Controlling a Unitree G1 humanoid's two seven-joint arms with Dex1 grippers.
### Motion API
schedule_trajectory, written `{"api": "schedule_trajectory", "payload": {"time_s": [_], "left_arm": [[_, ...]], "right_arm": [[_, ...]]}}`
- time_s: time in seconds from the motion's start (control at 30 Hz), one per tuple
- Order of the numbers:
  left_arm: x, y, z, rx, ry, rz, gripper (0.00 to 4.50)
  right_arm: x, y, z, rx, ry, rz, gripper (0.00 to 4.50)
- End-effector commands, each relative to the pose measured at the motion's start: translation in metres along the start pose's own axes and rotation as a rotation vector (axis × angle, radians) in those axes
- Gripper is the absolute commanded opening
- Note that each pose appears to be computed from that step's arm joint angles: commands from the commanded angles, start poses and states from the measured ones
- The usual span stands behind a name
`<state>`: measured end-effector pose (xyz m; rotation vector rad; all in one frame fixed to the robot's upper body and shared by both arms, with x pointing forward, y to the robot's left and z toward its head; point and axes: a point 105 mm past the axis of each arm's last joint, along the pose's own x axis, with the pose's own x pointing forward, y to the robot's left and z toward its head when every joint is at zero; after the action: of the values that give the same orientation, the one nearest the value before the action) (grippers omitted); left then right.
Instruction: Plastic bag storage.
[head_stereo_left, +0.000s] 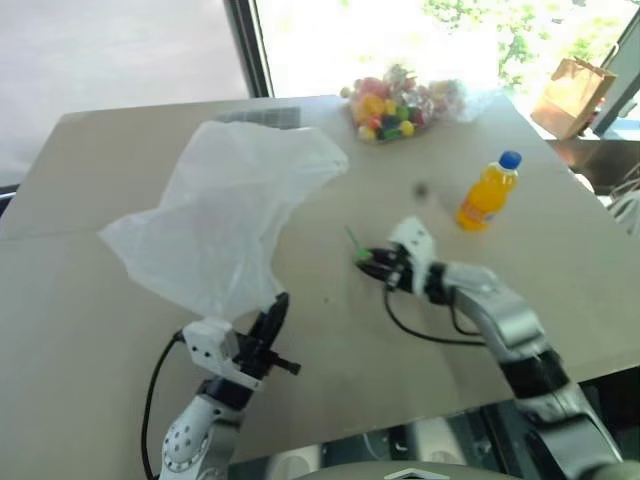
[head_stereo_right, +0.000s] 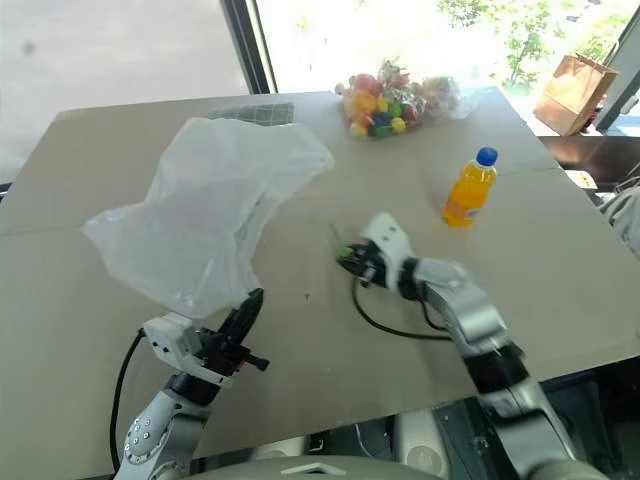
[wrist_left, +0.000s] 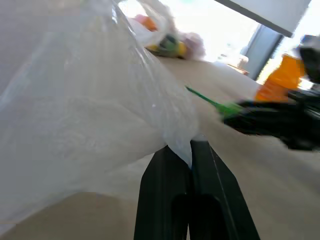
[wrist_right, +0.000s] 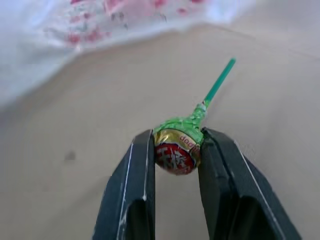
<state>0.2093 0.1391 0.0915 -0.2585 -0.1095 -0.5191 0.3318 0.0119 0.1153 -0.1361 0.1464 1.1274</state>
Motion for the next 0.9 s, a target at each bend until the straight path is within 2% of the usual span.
{"api": "schedule_trajectory", "payload": {"time_s": [0.03,0.1,0.17,0.23,0.27,0.3,0.33,0.37,0.4,0.47,0.53,0.67,0.8,0.9], "left_arm": [[0.002,-0.011,0.009,-0.019,-0.007,-0.119,0.00],[-0.001,-0.012,0.008,-0.035,0.010,-0.154,0.00],[-0.003,-0.014,0.008,-0.043,0.018,-0.174,0.00],[-0.004,-0.014,0.008,-0.038,0.020,-0.181,0.00],[-0.004,-0.014,0.009,-0.035,0.017,-0.180,0.00],[-0.004,-0.013,0.010,-0.034,0.009,-0.169,0.00],[-0.004,-0.012,0.011,-0.038,-0.002,-0.154,0.00],[-0.003,-0.011,0.011,-0.041,-0.011,-0.141,0.00],[-0.003,-0.011,0.012,-0.043,-0.020,-0.127,0.00],[-0.003,-0.010,0.012,-0.045,-0.031,-0.108,0.00],[-0.003,-0.010,0.012,-0.049,-0.038,-0.095,0.00],[-0.003,-0.004,0.015,-0.068,-0.068,-0.043,0.00],[-0.003,0.003,0.017,-0.074,-0.085,-0.013,0.00],[0.000,0.005,0.021,-0.093,-0.112,0.001,0.00]], "right_arm": [[0.044,0.011,0.042,-0.094,-0.113,0.056,0.68],[0.070,0.022,0.073,-0.095,-0.178,0.089,0.68],[0.085,0.032,0.091,-0.117,-0.214,0.130,0.68],[0.091,0.040,0.106,-0.097,-0.261,0.168,1.69],[0.091,0.042,0.109,-0.081,-0.276,0.187,1.88],[0.091,0.042,0.107,-0.077,-0.273,0.189,2.29],[0.089,0.036,0.099,-0.081,-0.263,0.162,2.95],[0.087,0.031,0.091,-0.082,-0.249,0.134,2.95],[0.082,0.025,0.079,-0.073,-0.222,0.121,3.57],[0.069,0.014,0.057,-0.072,-0.176,0.107,4.37],[0.055,0.006,0.039,-0.074,-0.132,0.096,4.44],[-0.009,-0.015,0.006,-0.055,-0.085,0.035,4.44],[-0.055,-0.031,-0.017,-0.038,-0.030,-0.117,4.44],[-0.093,-0.034,-0.050,-0.009,0.077,-0.209,4.44]]}}
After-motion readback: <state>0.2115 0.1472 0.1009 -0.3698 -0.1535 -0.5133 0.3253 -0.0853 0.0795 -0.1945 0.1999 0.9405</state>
